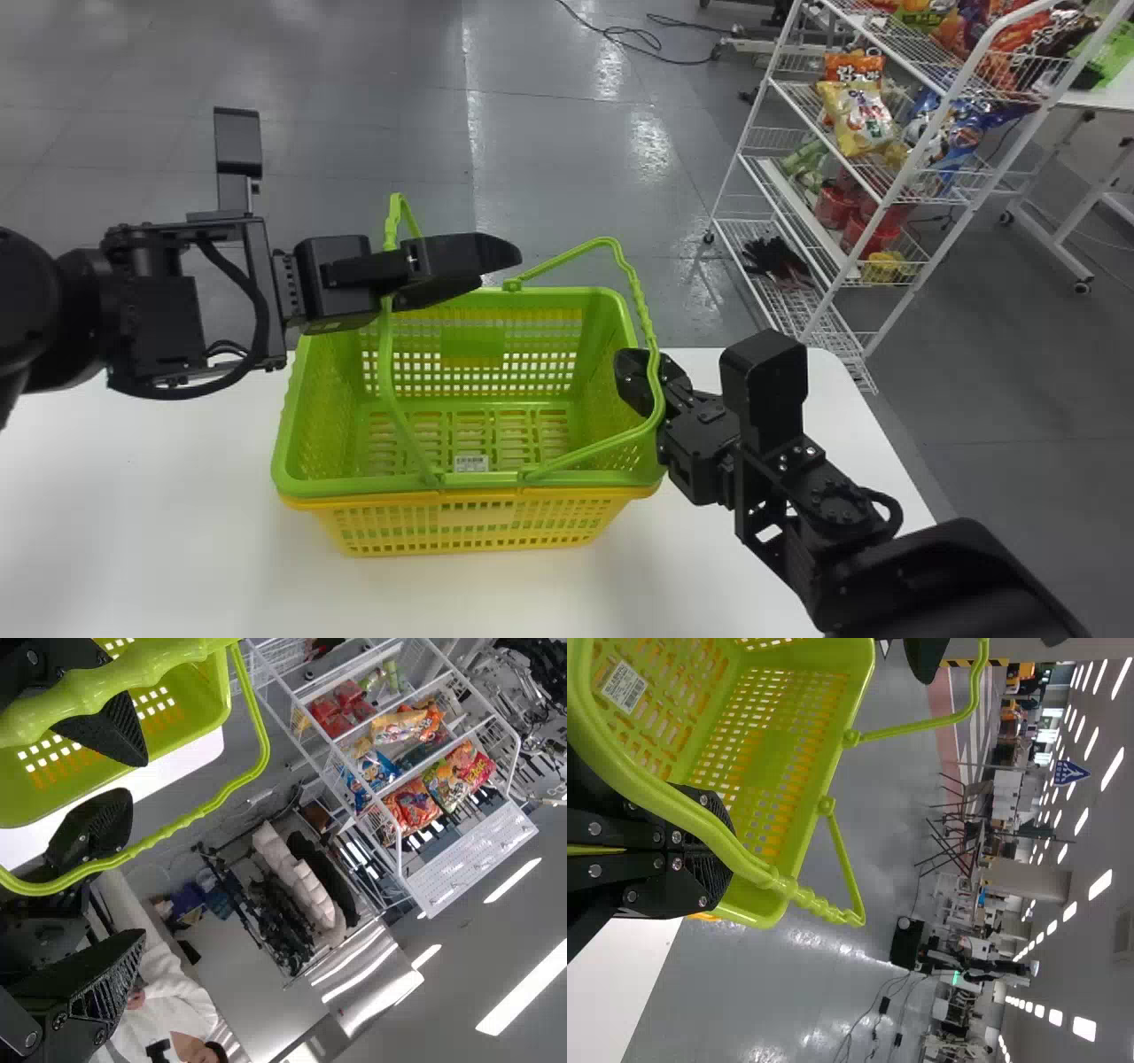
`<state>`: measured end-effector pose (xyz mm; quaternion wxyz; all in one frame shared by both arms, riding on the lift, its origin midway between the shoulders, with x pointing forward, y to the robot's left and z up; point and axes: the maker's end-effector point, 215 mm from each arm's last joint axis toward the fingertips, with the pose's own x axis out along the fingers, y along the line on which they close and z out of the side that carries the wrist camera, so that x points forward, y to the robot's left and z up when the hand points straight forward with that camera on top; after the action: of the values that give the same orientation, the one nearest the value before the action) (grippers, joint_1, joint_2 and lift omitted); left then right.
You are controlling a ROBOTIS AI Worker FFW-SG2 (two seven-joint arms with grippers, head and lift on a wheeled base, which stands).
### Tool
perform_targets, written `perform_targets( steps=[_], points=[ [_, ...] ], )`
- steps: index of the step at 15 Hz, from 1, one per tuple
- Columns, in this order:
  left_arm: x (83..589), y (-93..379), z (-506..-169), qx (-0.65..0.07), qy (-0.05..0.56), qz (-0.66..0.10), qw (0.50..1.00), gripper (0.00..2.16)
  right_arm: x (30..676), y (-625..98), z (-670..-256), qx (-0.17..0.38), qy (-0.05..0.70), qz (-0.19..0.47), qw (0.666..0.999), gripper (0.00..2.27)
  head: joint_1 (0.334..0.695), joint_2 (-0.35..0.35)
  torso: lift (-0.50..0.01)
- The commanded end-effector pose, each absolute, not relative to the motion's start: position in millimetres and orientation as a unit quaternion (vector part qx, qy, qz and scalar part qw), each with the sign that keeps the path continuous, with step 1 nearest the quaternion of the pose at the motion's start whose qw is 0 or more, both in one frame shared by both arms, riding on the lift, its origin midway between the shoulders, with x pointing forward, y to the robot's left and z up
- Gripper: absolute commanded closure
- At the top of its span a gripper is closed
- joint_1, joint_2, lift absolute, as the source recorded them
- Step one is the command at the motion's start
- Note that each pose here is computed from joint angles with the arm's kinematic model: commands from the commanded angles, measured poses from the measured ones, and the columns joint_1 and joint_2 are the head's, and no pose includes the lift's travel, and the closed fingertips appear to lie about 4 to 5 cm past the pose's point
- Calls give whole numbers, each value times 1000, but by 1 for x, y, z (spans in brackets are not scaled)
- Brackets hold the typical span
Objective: Grasp handle with right gripper to insert into left gripper then lift and swing left to center
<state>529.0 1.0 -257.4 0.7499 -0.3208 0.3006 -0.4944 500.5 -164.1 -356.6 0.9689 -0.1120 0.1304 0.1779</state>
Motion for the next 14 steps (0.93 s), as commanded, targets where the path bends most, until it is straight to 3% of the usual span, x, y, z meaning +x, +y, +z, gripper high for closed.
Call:
perform_targets(
  steps=[1,14],
  points=[
    [530,0,-257,-319,301,-495,750,140,504,-148,-350,-107,128,186,968,2040,695,-174,-93],
    [535,-24,-257,-318,311,-503,741,140,511,-91,-326,-96,106,212,967,2040,691,-119,-93]
  ],
)
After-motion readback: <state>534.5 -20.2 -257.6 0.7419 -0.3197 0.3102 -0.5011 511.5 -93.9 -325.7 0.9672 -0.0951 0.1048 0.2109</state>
